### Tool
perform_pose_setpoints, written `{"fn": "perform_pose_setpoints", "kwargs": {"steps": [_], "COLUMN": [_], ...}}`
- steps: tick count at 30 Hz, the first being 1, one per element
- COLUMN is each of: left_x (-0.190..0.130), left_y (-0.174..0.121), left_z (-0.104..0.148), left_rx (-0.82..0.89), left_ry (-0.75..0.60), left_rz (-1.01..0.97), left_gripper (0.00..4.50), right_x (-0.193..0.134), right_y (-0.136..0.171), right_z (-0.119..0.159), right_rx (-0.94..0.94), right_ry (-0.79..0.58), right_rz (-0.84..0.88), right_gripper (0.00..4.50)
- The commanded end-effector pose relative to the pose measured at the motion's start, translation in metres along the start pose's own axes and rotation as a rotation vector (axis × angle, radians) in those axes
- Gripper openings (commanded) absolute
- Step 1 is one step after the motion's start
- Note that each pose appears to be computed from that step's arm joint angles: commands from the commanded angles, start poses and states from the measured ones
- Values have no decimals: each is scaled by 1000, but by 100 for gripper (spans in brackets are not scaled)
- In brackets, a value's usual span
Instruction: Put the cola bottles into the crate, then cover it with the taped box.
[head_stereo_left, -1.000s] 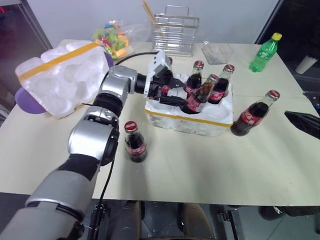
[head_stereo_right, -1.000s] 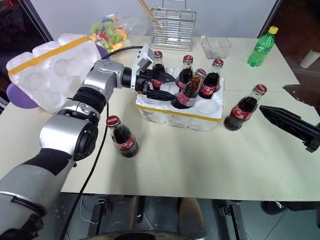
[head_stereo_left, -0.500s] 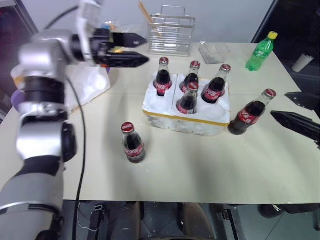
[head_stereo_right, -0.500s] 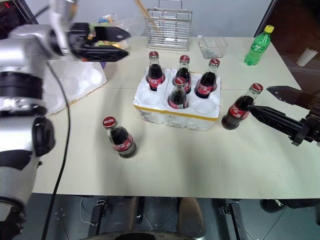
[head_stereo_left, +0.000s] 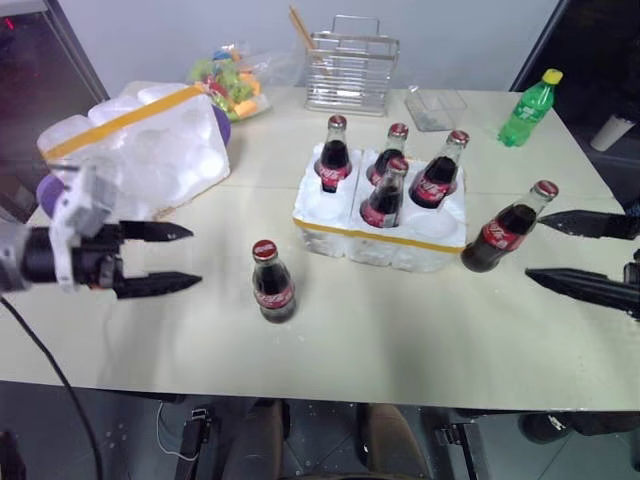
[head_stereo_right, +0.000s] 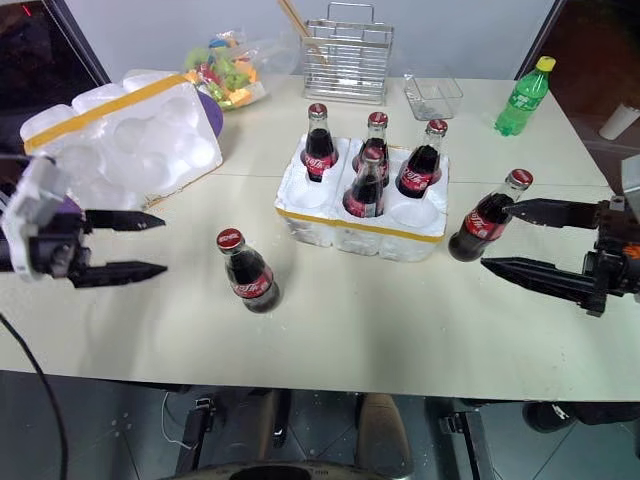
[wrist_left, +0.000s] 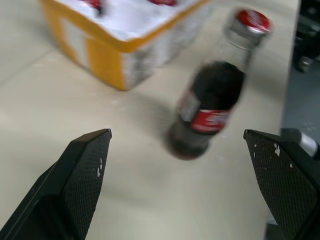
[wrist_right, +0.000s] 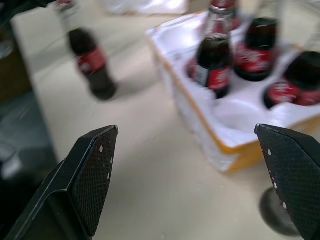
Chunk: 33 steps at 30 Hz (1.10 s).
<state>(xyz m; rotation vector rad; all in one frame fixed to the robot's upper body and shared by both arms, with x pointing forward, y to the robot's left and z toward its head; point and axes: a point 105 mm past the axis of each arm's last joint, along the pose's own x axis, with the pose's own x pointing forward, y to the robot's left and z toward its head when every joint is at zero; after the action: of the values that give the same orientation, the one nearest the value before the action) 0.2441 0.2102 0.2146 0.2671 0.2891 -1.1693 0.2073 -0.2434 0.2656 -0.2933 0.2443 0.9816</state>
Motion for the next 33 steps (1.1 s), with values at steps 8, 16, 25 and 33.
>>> {"fn": "perform_pose_setpoints", "kwargs": {"steps": [8,16,25,33], "left_x": [48,80,102,94], "left_y": [-11,1,0,1], "left_z": [-4,-26,-24,-23], "left_rx": [87,99,114,85], "left_ry": [-50,-44,-86,-80], "left_rz": [-44,-33,-71,-105], "left_gripper": [444,444,444,271], "right_x": [-1,-4,-3,-3], "right_y": [7,9,12,10], "right_z": [15,16,19,21], "right_rx": [-57,-36,-10,9], "right_ry": [-5,-24,-62,-91], "right_rz": [55,18,-8,-36], "right_gripper": [450,450,450,450]}}
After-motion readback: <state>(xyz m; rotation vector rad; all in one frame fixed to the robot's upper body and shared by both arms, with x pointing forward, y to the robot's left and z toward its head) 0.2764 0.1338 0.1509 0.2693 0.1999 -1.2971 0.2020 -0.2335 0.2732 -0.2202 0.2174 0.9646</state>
